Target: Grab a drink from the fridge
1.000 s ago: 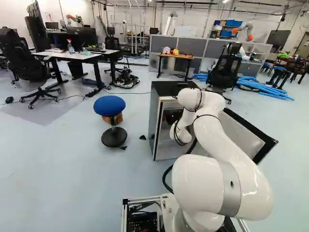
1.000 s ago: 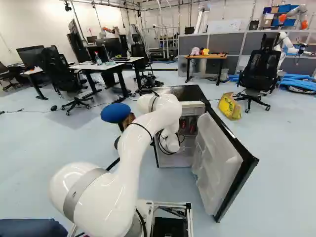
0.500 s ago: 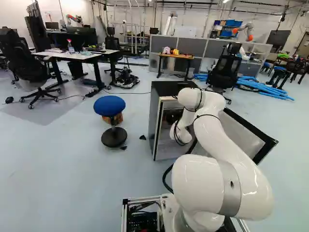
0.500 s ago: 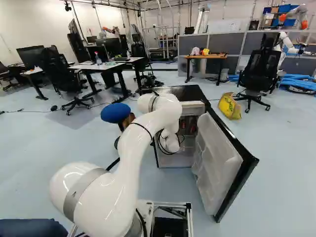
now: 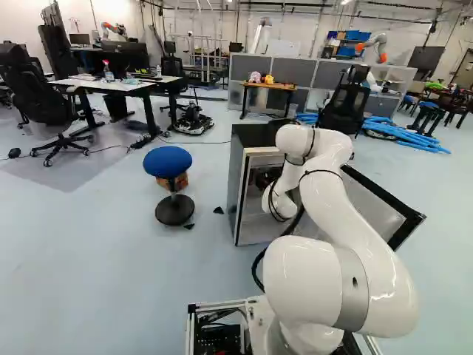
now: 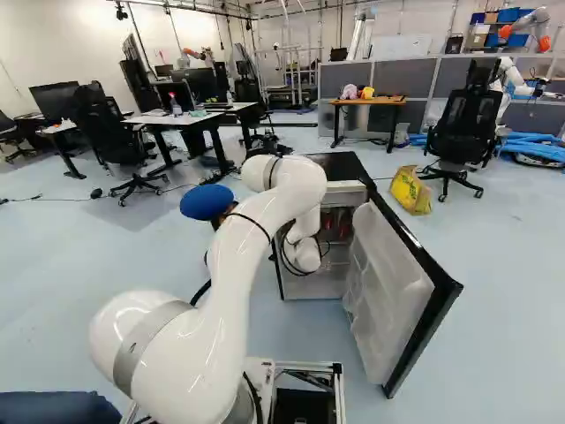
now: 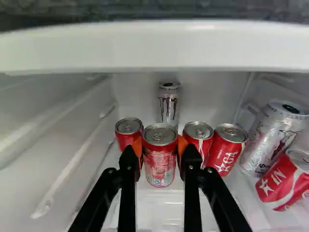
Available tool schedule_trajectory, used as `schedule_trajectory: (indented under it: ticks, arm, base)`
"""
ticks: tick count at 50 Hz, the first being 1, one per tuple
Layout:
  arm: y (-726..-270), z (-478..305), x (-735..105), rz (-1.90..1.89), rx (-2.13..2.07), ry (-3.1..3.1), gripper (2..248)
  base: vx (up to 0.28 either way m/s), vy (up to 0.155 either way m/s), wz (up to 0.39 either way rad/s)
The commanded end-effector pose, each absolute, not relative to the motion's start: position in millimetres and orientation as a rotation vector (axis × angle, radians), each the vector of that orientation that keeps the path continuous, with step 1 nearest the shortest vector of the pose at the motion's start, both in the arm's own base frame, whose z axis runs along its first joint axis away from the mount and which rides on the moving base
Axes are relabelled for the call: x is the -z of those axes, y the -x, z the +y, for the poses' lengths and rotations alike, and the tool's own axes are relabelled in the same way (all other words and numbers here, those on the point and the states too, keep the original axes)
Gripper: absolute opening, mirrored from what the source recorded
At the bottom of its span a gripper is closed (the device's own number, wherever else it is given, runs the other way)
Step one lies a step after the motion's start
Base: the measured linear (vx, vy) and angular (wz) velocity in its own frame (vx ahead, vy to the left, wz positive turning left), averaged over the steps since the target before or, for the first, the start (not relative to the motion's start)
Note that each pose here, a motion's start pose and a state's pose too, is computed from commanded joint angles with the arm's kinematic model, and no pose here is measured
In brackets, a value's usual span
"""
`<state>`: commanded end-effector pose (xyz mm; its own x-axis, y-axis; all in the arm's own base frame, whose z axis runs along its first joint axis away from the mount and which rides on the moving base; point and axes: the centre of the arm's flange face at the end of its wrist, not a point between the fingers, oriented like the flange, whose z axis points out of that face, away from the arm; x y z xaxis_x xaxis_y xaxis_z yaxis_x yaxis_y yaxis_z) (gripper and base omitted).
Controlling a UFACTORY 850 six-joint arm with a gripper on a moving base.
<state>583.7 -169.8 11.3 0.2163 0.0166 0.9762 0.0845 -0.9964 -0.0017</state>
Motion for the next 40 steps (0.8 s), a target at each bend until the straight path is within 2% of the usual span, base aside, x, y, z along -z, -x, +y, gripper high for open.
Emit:
schedule_trajectory:
  ticks: [40]
  arm:
    - [-507,-164,-42,-0.007,1.785,2.503,93]
  base:
    - [0.0,0.0,0.0]
